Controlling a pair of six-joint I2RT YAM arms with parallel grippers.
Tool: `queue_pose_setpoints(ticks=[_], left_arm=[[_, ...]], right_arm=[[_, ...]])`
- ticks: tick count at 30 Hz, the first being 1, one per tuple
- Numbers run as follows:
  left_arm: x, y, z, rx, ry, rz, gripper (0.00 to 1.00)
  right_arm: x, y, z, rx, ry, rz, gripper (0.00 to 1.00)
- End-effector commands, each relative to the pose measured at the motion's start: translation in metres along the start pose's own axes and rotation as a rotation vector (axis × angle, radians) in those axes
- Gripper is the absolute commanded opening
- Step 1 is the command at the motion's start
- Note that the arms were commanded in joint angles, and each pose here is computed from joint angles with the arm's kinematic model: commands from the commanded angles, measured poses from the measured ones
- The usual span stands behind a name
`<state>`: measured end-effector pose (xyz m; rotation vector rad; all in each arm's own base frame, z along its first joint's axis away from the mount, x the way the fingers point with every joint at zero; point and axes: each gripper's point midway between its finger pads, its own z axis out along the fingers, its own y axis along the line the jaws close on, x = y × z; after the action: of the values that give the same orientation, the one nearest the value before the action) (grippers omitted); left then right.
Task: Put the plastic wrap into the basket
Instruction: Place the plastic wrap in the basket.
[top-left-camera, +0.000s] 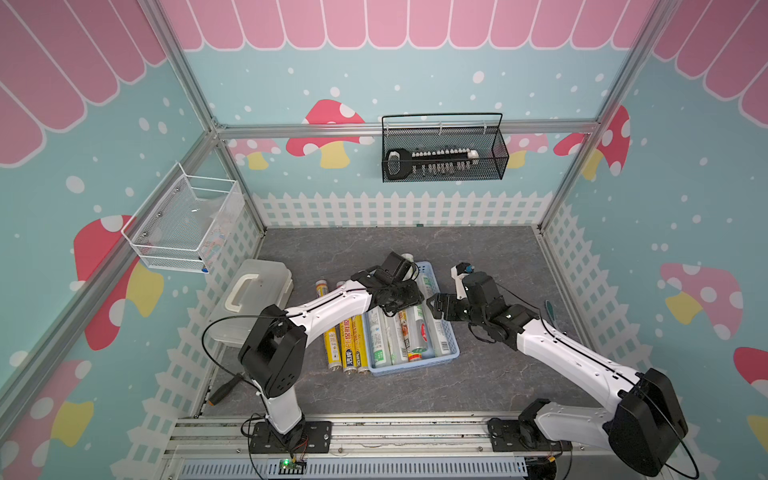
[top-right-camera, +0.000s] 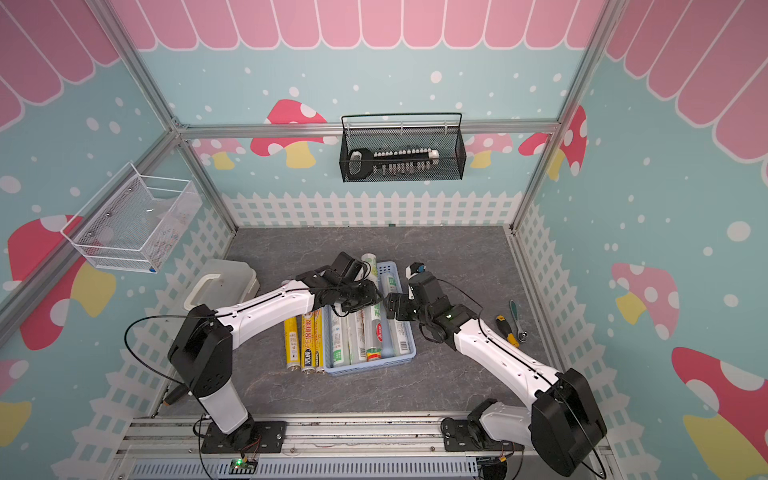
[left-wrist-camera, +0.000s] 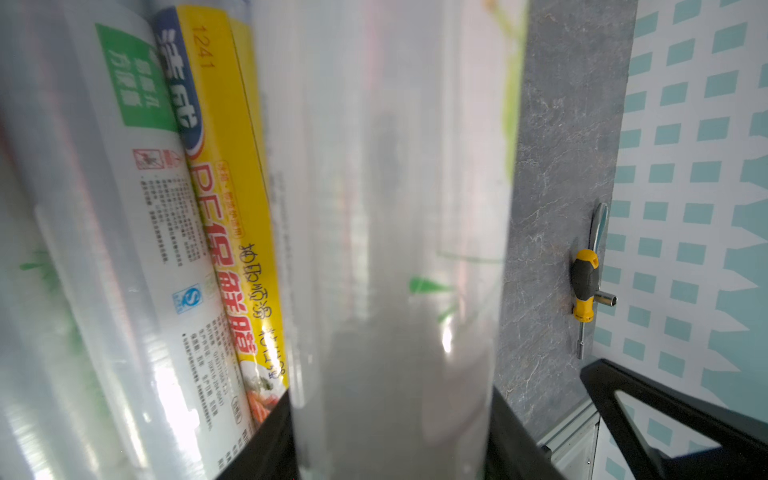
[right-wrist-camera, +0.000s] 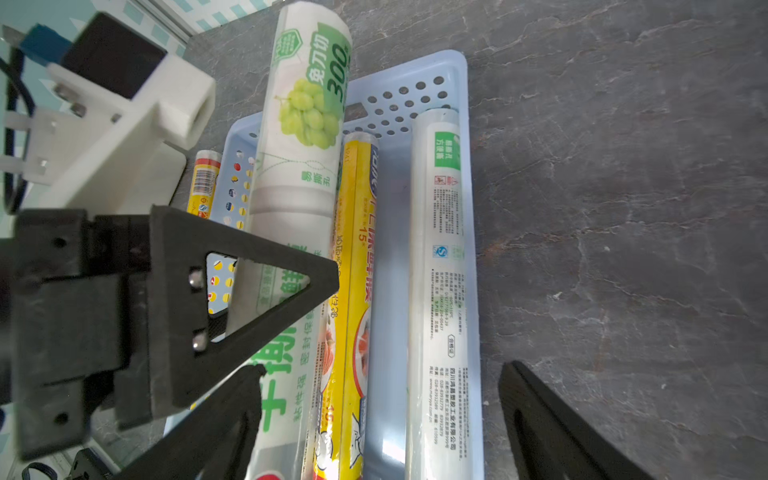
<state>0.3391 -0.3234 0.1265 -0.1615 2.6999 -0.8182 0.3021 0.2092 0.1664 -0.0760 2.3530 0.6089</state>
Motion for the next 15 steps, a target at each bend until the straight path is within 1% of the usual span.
queue_pose_setpoints(ticks=[1,6,15], left_arm=[[-0.014,-0.021,0.000,0.046,-0.051,-0.028,0.17],[-0.011,-0.018,0.010,0.032,-0.035,-0.045,0.19],[-0.004,-0.011,0.032,-0.010,0.009,-0.070,0.29]], right_arm=[[0.000,-0.013,-0.004,0.050,-0.017,0.019,0.91],[0.004,-0.013,0.000,0.042,0.004,0.017,0.92],[0.007,-0.012,0.005,0.029,0.033,0.014,0.93]])
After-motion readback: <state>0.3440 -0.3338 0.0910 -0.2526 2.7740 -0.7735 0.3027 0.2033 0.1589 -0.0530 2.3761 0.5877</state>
